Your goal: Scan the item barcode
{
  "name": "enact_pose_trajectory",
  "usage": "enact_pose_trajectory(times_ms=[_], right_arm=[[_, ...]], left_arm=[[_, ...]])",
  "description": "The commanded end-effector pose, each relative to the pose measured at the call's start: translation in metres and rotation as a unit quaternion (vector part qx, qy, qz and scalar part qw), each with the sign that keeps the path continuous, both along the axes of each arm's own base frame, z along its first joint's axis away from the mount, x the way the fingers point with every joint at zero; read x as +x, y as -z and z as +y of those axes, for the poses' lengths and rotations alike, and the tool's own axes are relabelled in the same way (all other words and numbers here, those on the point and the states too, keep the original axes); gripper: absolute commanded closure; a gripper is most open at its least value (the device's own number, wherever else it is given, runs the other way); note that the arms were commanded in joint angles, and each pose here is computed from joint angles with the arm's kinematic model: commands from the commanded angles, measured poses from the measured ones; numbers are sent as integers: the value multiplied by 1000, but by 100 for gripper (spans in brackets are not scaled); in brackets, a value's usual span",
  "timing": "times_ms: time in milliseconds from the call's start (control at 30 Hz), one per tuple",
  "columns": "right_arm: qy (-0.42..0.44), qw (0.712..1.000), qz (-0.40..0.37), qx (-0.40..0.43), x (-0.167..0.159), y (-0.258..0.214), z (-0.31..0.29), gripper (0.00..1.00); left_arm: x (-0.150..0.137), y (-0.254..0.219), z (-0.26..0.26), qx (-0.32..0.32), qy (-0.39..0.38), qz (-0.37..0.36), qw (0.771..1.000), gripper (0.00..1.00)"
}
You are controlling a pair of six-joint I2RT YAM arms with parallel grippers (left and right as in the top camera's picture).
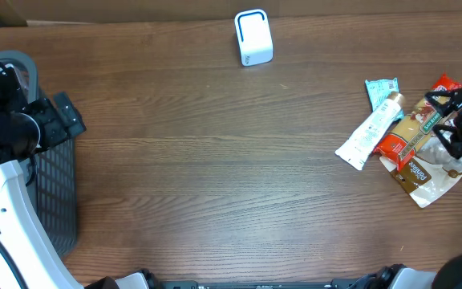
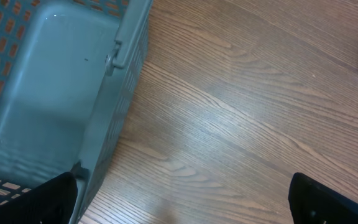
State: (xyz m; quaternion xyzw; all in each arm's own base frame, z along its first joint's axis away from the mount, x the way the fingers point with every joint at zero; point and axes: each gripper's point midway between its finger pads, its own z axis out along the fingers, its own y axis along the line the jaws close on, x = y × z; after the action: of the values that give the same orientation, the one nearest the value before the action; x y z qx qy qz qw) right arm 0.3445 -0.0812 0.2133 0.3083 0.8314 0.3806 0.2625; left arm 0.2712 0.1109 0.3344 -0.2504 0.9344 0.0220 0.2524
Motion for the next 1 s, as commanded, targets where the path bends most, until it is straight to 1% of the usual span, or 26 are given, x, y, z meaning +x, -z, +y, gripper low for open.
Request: enact_pose_trajectory(times_ms=[0,133,200,333,433,567,600,700,867,967], right_arm=[[-81,985,-105,-109,-20,-77,42,0],[-110,971,-139,-158,-61,-119,84,0],[-118,968,-156,-160,-83,-134,102,0],[-98,972,-171,-130,-119,-155,126,0],[-94,959,-206,-170,-142,-166,132,0],[-71,944,-200,-251,-152,-159,117,0],[-71,944,-194,-258,-154,-156,115,0],[-79,941,-184,-274,-156,-149,113,0],[-84,946,-166,-265,-161,-142,115,0],[-77,942,-172,-279,-159,-140,111,0]], left_arm=[[0,-1,-1,2,7,-3,1000,0],[0,-1,-1,2,7,-3,1000,0],[0,-1,-1,2,8,-3,1000,0],[0,-1,-1,2,7,-3,1000,0],[0,-1,-1,2,8,-3,1000,0],[0,-1,-1,2,7,-3,1000,0],[0,-1,-1,2,7,-3,1000,0],[0,-1,-1,2,7,-3,1000,0],[0,-1,-1,2,7,-3,1000,0],[0,-1,-1,2,7,-3,1000,1]])
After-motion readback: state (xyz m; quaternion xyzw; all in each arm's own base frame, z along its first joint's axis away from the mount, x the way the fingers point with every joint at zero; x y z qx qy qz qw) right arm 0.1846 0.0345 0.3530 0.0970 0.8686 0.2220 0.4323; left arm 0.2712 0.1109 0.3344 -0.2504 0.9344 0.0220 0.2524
